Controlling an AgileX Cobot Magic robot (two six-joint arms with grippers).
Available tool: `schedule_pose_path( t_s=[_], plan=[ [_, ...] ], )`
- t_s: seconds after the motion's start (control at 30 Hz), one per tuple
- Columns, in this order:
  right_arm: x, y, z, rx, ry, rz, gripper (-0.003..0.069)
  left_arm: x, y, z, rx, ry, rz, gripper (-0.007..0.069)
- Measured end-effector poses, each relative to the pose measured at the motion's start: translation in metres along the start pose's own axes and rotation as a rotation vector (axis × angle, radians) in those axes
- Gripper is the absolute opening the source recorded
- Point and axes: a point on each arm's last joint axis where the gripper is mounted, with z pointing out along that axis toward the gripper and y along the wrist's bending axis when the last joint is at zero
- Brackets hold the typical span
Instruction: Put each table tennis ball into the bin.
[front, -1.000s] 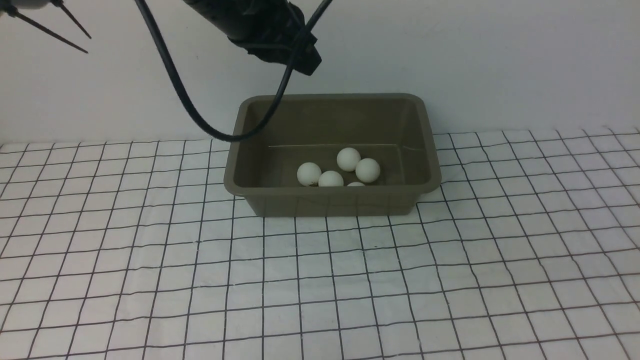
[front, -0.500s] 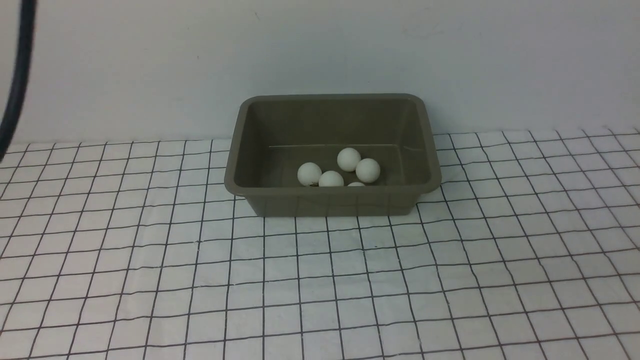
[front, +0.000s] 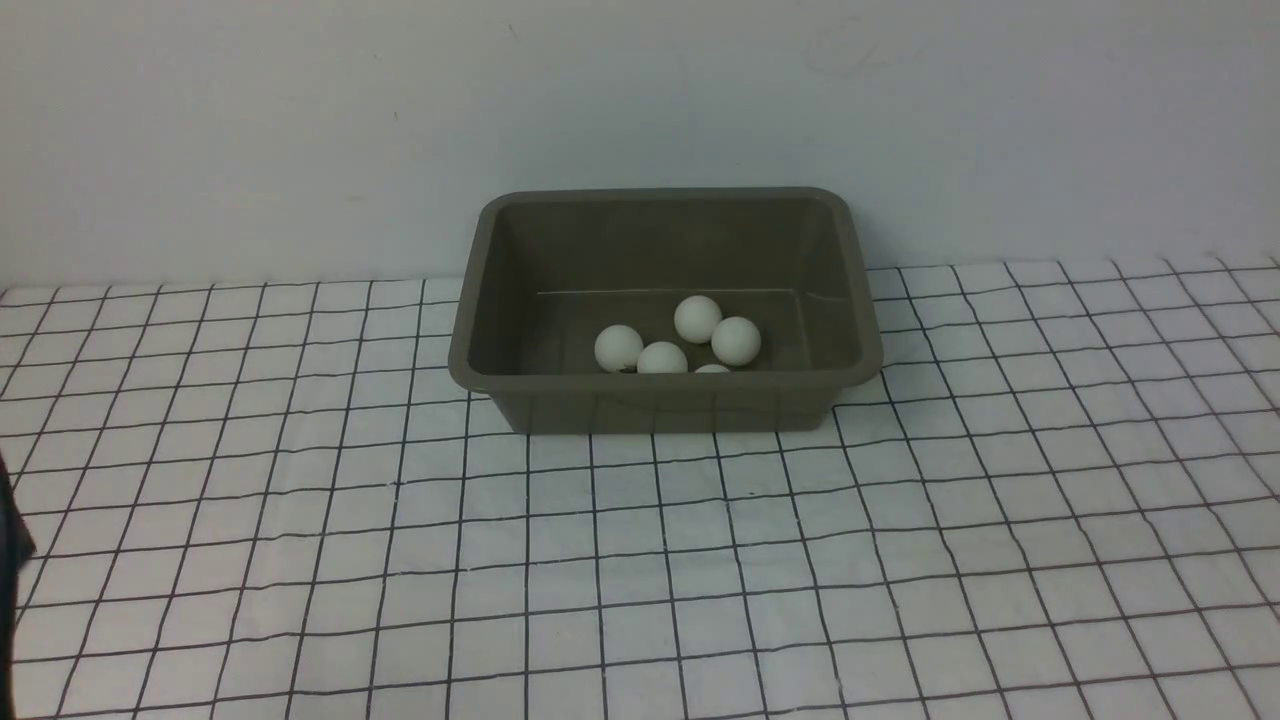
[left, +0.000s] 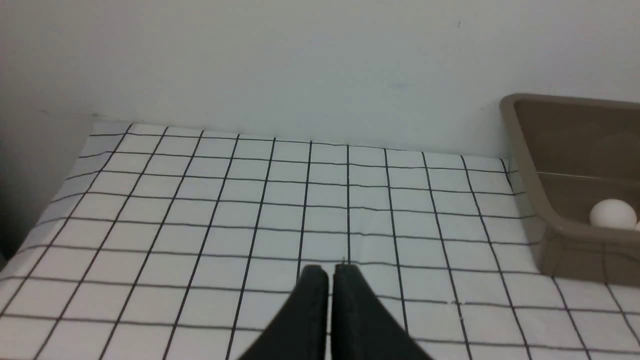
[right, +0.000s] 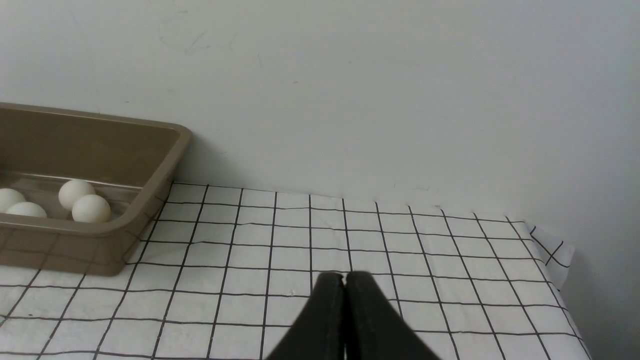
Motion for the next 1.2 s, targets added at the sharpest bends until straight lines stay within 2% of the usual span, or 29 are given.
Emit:
schedule_pose_path(
  t_s=[0.17,0.27,0.5,1.2],
  plan=[
    [0.000,0.000,0.000,0.000,0.000,0.000,-0.0016,0.042,0.006,-0.011,0.010,-0.081,-0.028,-0.0004],
    [0.000,0.000,0.000,0.000,0.000,0.001,-0.0016,0.045,0.006,-0.016,0.031,-0.119,-0.031,-0.0004],
    [0.000,0.000,0.000,-0.001,-0.001,0.001,-0.0016,0.063,0.010,-0.019,-0.025,0.042,0.038,-0.0004],
    [0.000,0.000,0.000,-0.001,-0.001,0.001,-0.0016,0.062,0.010,-0.019,-0.028,0.035,0.041,-0.0004]
  ],
)
